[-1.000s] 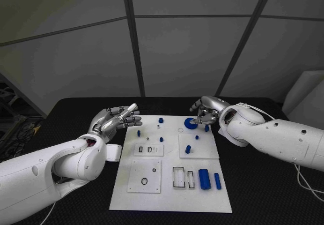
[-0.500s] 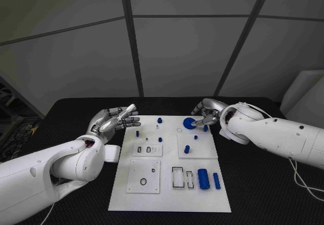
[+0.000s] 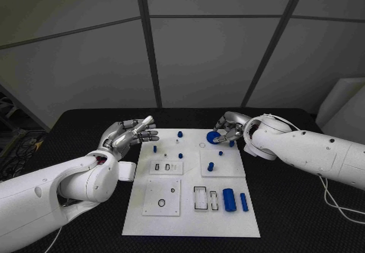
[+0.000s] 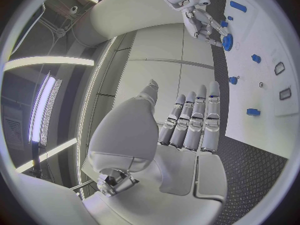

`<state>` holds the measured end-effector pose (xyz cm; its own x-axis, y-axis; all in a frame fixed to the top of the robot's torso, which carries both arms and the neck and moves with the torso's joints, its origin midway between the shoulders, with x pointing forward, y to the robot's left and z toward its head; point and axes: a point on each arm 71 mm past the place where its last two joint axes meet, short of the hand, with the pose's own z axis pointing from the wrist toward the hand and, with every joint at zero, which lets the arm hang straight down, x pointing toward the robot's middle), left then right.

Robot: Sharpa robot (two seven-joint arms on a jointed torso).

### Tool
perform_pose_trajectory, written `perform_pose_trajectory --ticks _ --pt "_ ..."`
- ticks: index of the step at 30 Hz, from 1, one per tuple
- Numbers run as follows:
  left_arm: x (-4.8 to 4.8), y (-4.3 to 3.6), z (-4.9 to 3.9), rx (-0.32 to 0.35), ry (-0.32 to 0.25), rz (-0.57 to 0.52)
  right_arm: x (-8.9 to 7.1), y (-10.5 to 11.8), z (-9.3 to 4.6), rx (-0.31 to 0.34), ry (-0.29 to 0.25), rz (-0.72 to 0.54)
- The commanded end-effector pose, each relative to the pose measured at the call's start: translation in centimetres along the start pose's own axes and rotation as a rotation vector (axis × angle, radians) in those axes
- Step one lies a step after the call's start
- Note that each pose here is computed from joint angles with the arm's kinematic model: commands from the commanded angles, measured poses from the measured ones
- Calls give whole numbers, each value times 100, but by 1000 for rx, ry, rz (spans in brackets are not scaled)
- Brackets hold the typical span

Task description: Assemble the parts on the task board

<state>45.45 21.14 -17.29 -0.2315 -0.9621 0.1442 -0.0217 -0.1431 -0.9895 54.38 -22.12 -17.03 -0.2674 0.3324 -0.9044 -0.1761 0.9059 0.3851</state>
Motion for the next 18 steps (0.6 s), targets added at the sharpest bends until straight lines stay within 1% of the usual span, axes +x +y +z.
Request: perform_pose_trajectory --ticks 1,11,18 --pt "14 -14 4 10 15 1 6 -5 9 15 23 -24" --pt "14 -13 5 9 15 1 19 3 33 25 30 -55" --pt "14 -12 6 8 16 1 12 23 43 14 12 -104"
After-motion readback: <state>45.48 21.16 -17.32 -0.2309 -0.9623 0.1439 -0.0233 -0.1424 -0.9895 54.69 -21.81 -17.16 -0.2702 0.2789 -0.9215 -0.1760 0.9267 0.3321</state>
